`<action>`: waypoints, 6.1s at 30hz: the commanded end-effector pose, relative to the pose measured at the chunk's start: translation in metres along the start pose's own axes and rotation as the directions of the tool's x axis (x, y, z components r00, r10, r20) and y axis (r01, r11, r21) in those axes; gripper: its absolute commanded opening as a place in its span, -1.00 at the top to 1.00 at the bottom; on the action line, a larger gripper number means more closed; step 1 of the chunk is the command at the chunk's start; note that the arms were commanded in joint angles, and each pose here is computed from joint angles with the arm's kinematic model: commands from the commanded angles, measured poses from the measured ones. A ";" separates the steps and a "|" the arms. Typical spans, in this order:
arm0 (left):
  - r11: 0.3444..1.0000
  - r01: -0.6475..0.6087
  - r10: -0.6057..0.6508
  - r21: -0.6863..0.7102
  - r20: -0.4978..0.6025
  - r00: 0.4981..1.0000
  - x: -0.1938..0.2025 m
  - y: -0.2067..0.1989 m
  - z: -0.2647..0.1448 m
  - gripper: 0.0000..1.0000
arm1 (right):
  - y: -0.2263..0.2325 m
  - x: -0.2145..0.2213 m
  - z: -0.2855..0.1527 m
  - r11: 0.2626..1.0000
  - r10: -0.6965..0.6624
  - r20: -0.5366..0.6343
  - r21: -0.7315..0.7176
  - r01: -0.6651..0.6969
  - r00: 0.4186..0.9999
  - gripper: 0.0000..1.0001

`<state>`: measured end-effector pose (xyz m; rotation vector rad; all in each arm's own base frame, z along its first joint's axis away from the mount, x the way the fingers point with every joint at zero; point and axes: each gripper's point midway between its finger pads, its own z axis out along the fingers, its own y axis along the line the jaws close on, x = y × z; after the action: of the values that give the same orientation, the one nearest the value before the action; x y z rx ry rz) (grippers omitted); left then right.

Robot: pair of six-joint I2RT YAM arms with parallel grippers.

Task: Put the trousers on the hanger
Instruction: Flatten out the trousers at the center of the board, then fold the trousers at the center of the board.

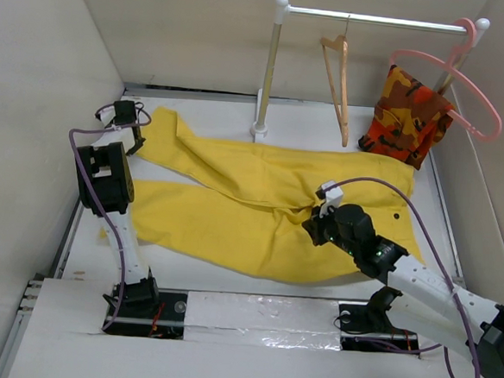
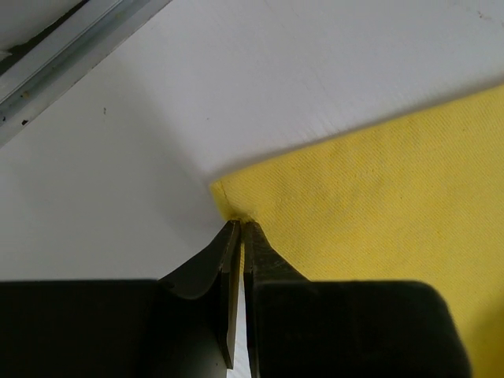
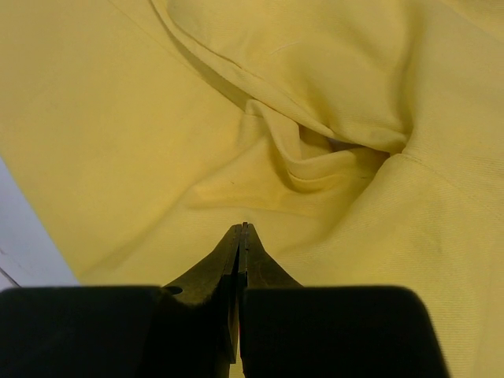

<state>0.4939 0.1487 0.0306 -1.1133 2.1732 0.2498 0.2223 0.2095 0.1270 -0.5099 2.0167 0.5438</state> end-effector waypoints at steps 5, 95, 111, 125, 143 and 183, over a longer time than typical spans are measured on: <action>0.999 -0.012 0.017 -0.035 0.143 0.990 -0.040 0.022 -0.038 1.00 | -0.002 -0.022 -0.009 1.000 0.011 0.076 0.029 -0.013 0.997 0.97; 0.944 0.199 -0.160 -0.261 0.166 0.973 -0.018 0.169 -0.142 -0.11 | 0.039 -0.015 -0.004 0.976 -0.010 0.117 -0.217 0.035 0.993 0.50; 0.856 0.424 -0.442 -0.295 0.008 0.897 0.080 0.242 -0.150 0.00 | 0.059 -0.012 -0.029 0.950 -0.039 0.150 -0.300 0.083 0.988 0.91; 0.808 0.468 -0.512 -0.359 -0.034 0.858 0.103 0.251 -0.117 0.01 | 0.045 0.004 -0.034 0.968 -0.027 0.113 -0.245 0.055 0.993 0.78; 0.873 0.400 -0.467 0.279 0.240 0.851 -0.002 0.165 -0.236 1.00 | -0.037 0.022 -0.026 0.970 0.139 0.058 0.194 -0.148 0.989 1.00; 0.646 -0.182 -0.186 0.741 0.384 0.904 0.048 0.092 -0.415 1.00 | -0.266 0.018 0.014 0.620 0.637 0.140 0.490 -0.612 0.758 0.75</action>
<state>0.2063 -0.0086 0.2786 -0.5353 1.6551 -0.3768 0.3464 -0.0141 0.0320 0.6902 2.2936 0.3155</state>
